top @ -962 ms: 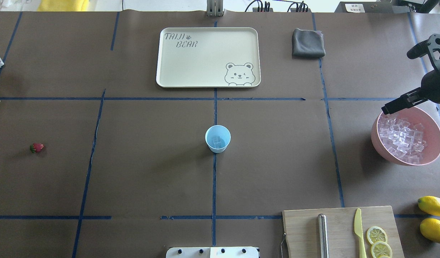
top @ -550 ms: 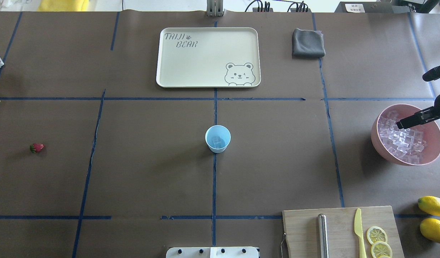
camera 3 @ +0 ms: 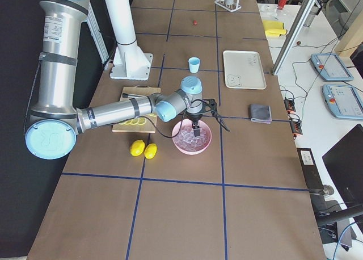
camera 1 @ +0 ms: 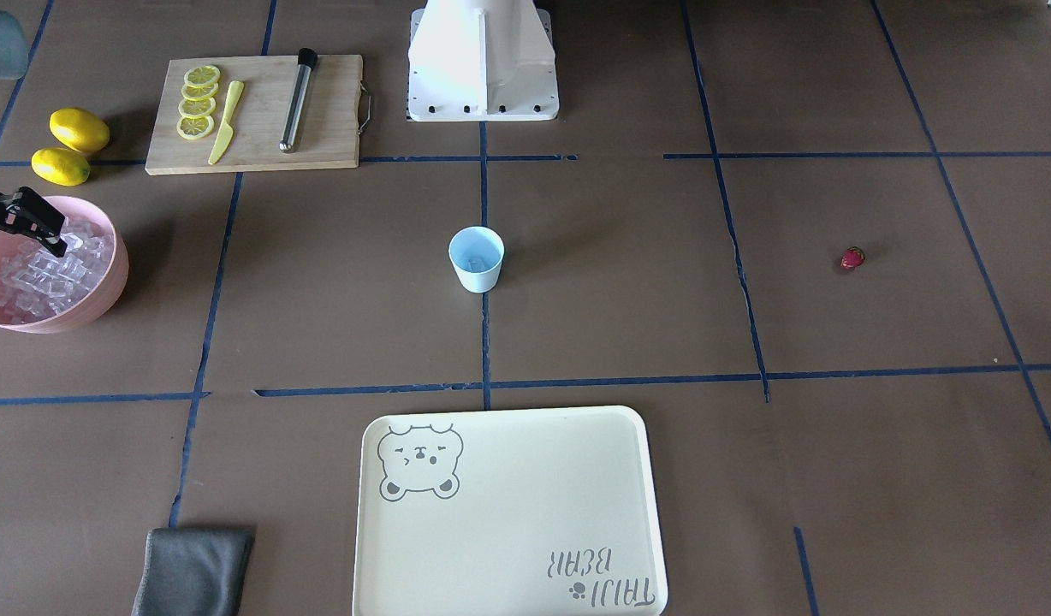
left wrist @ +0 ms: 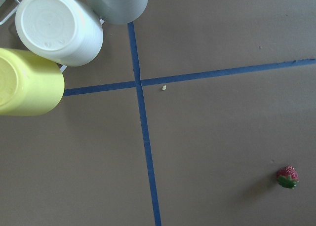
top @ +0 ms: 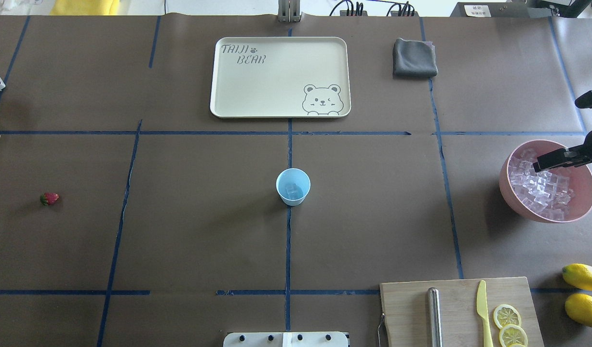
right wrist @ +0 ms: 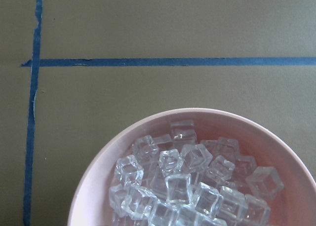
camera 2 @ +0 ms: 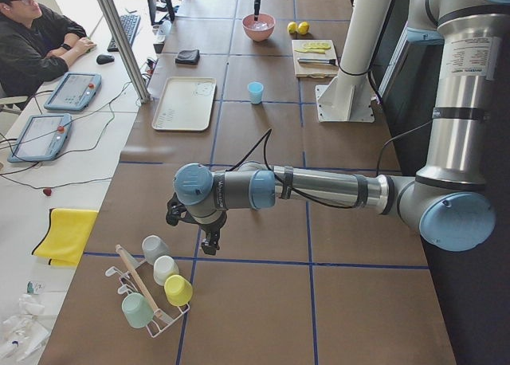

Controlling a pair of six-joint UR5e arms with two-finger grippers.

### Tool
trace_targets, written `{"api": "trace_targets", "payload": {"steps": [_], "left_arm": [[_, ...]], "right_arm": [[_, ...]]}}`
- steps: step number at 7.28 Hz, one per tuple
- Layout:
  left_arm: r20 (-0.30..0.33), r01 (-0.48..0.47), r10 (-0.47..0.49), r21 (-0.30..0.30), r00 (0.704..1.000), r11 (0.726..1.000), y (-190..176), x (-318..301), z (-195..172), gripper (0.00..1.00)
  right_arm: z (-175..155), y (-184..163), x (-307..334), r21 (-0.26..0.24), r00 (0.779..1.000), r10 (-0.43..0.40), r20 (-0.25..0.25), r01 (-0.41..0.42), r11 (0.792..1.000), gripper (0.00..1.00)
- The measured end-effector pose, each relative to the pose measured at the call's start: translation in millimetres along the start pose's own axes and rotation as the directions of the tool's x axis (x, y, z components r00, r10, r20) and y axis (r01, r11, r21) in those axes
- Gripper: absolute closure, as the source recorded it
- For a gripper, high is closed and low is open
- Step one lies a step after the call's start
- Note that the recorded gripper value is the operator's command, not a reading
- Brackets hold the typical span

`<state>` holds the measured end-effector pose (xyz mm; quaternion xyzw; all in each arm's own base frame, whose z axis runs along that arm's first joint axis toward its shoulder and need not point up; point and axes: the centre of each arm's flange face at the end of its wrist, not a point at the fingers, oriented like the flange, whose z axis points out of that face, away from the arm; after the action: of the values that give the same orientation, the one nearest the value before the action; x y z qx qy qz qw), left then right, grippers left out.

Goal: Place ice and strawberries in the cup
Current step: 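Lower the right gripper into the bowl and grasp a third ice cube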

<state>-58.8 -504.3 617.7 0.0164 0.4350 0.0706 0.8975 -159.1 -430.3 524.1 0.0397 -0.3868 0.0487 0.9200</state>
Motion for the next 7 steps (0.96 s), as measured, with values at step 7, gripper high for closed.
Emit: {"api": "trace_targets", "payload": {"steps": [7], "left_arm": [[-0.016, -0.003, 0.003, 0.002, 1.000, 1.000, -1, 3, 1, 0.00]], "right_arm": [[30, 53, 12, -0.019, 0.951, 0.309, -0.004, -0.309, 0.951, 0.12]]}}
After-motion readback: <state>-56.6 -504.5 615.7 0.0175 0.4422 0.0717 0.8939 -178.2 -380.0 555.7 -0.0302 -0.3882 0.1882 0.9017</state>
